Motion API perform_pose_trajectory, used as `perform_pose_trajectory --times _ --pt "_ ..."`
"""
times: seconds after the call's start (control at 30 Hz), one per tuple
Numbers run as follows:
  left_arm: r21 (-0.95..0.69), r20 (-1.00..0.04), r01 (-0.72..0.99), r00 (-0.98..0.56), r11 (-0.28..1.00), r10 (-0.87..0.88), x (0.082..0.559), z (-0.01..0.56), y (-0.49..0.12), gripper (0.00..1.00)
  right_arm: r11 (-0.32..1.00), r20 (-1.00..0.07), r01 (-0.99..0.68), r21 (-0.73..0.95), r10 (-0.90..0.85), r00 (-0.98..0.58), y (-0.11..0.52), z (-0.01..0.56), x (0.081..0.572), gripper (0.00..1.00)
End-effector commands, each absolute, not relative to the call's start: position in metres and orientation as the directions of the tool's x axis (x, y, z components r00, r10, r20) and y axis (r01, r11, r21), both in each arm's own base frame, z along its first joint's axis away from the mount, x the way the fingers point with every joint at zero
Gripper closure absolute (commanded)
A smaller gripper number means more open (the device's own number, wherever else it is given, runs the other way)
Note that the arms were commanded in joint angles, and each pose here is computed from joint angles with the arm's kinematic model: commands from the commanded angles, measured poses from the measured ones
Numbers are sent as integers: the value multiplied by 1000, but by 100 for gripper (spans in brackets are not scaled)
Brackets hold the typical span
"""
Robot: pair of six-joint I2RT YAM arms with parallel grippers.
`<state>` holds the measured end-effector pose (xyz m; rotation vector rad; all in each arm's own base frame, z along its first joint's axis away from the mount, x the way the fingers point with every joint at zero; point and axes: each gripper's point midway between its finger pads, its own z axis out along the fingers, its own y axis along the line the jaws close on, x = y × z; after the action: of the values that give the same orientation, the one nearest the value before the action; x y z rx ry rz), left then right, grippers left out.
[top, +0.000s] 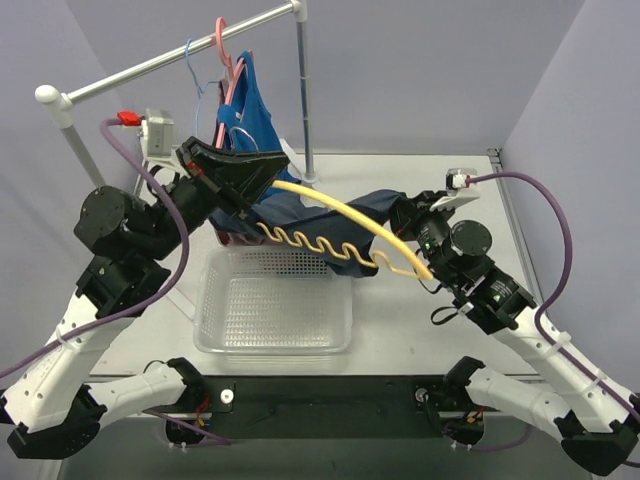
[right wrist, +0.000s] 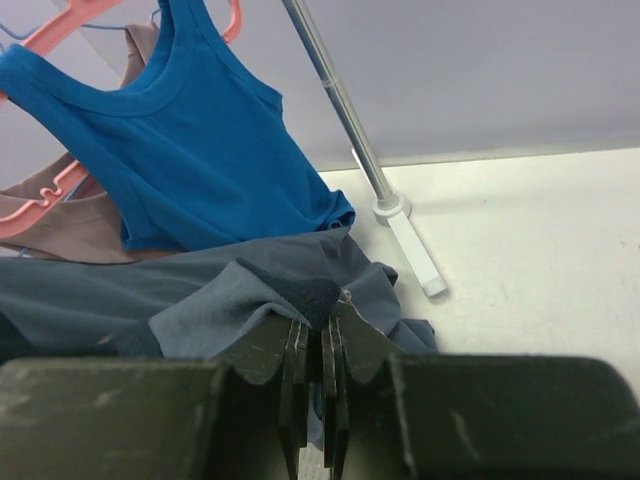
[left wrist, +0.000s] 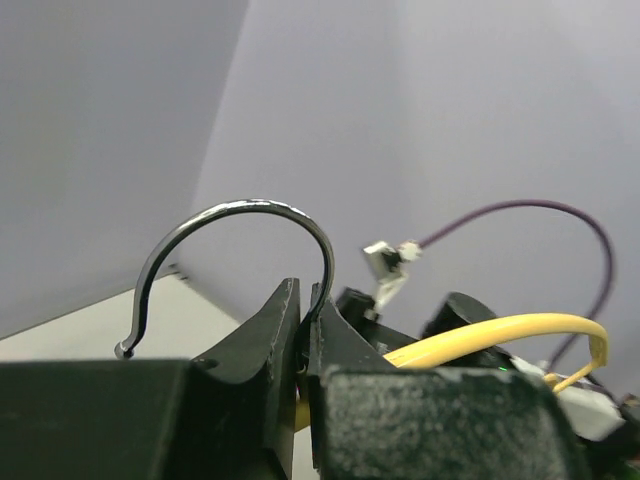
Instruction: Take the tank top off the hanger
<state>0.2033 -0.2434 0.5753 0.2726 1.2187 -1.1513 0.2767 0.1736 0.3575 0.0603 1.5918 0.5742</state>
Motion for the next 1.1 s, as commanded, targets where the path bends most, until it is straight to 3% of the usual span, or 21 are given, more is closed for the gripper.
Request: perform_pose_trajectory --times 0.0,0.23,0.5,0.7,0.9,1.07 --pt "-358 -711 923 -169 145 -682 139 621 -232 100 842 -897 -366 397 440 38 176 431 285 100" --pt "-293 -574 942 -311 -165 -758 76 639 -203 100 895 -902 -221 388 418 107 152 448 326 100" --pt "-195 -551 932 -361 -304 -752 34 635 -182 100 919 -919 -202 339 369 138 148 479 351 100" --pt "-220 -692 968 -242 -121 -680 41 600 -191 100 895 -917 -377 239 335 214 167 556 332 100" --pt "-210 -805 953 -43 217 -591 74 548 -182 100 836 -874 -528 152 363 322 175 633 292 100" --pt "-209 -880 914 -21 347 -475 89 499 -179 100 760 -810 -646 73 423 406 185 685 261 100"
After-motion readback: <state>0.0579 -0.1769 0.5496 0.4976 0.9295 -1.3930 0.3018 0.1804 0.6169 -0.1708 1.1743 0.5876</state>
